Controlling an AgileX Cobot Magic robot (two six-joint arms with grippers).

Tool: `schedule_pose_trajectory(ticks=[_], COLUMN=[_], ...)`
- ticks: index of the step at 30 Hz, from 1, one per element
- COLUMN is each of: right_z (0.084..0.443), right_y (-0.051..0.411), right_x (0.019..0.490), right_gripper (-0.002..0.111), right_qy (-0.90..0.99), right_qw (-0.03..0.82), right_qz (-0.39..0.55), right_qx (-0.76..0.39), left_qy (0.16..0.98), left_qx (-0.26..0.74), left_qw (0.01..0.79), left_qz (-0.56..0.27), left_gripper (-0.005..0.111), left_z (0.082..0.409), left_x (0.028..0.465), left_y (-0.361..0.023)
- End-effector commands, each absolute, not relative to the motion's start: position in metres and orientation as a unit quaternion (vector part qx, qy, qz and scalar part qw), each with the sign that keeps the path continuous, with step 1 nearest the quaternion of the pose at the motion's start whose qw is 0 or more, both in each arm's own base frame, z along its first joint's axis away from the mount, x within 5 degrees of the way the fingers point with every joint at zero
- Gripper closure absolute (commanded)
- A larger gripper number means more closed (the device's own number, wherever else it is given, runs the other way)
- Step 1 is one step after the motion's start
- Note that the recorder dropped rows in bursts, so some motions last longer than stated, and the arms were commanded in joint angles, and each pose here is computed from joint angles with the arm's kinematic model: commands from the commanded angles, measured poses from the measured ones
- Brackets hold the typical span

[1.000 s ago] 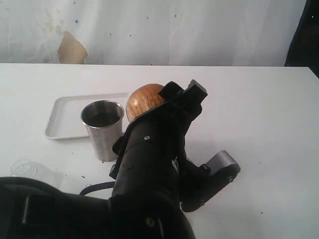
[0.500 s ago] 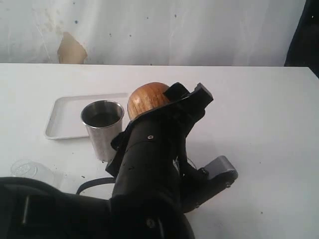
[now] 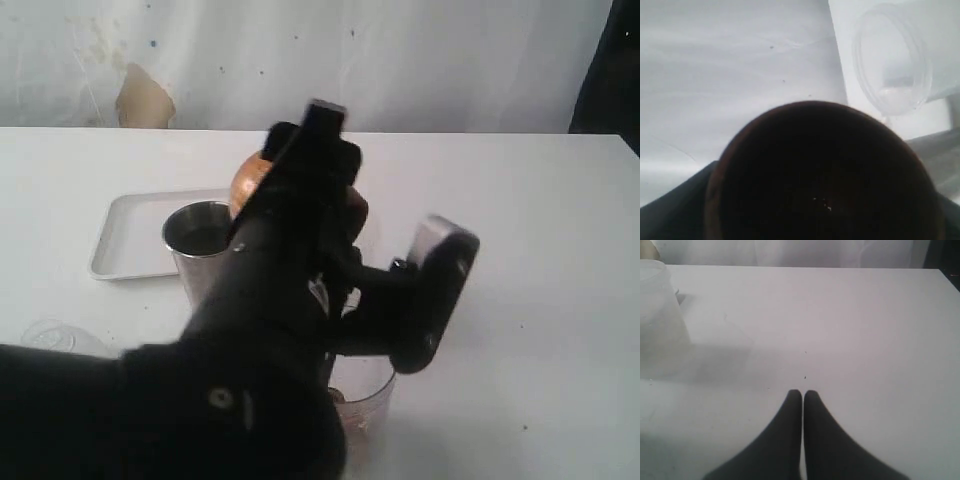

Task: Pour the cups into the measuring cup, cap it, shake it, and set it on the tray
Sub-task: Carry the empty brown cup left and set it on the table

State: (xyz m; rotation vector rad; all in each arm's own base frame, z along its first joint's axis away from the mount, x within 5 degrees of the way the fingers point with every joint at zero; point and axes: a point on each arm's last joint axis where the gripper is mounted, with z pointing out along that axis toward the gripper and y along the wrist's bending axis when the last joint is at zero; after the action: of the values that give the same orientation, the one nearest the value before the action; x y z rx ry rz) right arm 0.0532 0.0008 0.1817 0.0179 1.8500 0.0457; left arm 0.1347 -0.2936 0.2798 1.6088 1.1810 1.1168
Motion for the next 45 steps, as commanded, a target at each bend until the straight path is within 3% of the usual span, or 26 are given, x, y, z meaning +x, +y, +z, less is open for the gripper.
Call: schedule_pose_trajectory(ticks=[1,7,14,25,37,45], right_z=[0.182,0.182,0.182,0.182,0.182,0.182], right_y=[0.001,0.001,0.001,0.001,0.001,0.001], right_x=[0.053,0.053,0.053,0.053,0.053,0.053], right_gripper=[0.107,0.107,0.107,0.107,0.107,0.107], right_qy=[0.794,0.794,0.794,0.794,0.794,0.794], right_qw=[0.608,0.608,0.608,0.608,0.608,0.608], right_qz=[0.022,0.022,0.022,0.022,0.022,0.022], right_qx=[0.007,0.007,0.007,0.007,0.008,0.008], left_qy=[0.608,0.720,0.752,0.752,0.776,0.813], left_qx=[0.534,0.451,0.344,0.208,0.036,0.024], left_qw=[0.479,0.506,0.563,0.605,0.607,0.569], left_qz=[0.341,0.149,-0.013,-0.158,-0.169,-0.120], left_gripper=[0.107,0.107,0.107,0.107,0.107,0.107], left_z=[0.313,0.347,0.379,0.346,0.312,0.274], left_x=[0.129,0.131,0.152,0.195,0.253,0.282], left_y=[-0.266,-0.229,-0.183,-0.126,-0.048,-0.021])
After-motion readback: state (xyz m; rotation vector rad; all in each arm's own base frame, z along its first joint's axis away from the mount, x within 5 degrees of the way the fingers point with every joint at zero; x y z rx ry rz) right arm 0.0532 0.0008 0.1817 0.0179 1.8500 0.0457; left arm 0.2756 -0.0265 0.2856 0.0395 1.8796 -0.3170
